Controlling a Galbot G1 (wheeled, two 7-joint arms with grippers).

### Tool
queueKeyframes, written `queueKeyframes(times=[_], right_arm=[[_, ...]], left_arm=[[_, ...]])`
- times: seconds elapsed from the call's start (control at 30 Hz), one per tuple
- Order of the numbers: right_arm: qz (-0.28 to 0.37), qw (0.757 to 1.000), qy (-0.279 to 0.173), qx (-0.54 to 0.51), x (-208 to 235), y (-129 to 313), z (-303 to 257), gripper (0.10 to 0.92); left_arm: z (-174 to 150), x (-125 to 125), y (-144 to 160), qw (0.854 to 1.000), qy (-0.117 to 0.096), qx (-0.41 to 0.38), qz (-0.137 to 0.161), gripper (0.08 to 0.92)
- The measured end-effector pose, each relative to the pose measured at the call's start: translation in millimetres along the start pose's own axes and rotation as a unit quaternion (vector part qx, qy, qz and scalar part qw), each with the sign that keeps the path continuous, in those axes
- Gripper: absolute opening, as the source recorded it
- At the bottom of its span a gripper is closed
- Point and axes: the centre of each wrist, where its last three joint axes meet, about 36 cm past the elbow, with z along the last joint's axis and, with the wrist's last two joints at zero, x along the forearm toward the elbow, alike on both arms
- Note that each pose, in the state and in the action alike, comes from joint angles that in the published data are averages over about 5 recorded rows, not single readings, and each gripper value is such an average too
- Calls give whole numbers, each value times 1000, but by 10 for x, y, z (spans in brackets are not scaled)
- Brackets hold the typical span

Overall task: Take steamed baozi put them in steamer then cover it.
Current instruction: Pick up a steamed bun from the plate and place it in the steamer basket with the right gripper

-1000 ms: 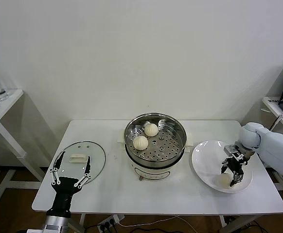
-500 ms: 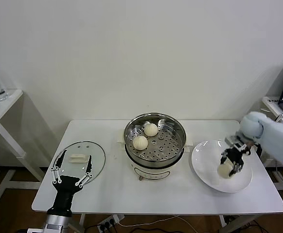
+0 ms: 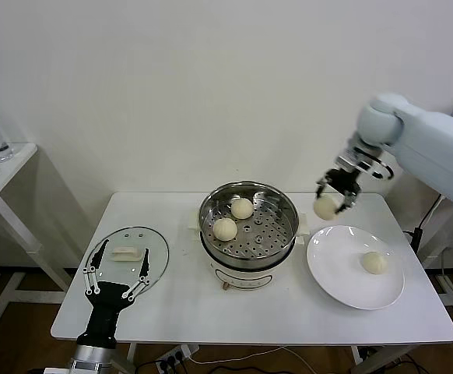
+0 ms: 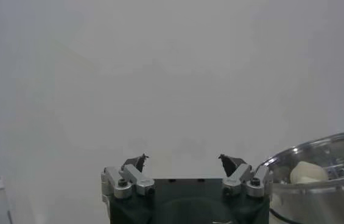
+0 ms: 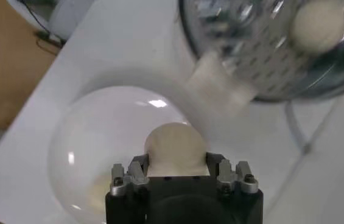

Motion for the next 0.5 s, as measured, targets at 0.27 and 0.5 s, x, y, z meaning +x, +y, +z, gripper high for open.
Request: queueKeyframes(times=[0.27,0.5], right_arm=[[8,985,0,175,-61,-497,-668,653],[1,955,-13,297,-363,-676,-1130,656]], left_arm=[[-5,-16,0,1000,-3,1,-1,823],[4,-23,1,1000,-3,1,-4,823]])
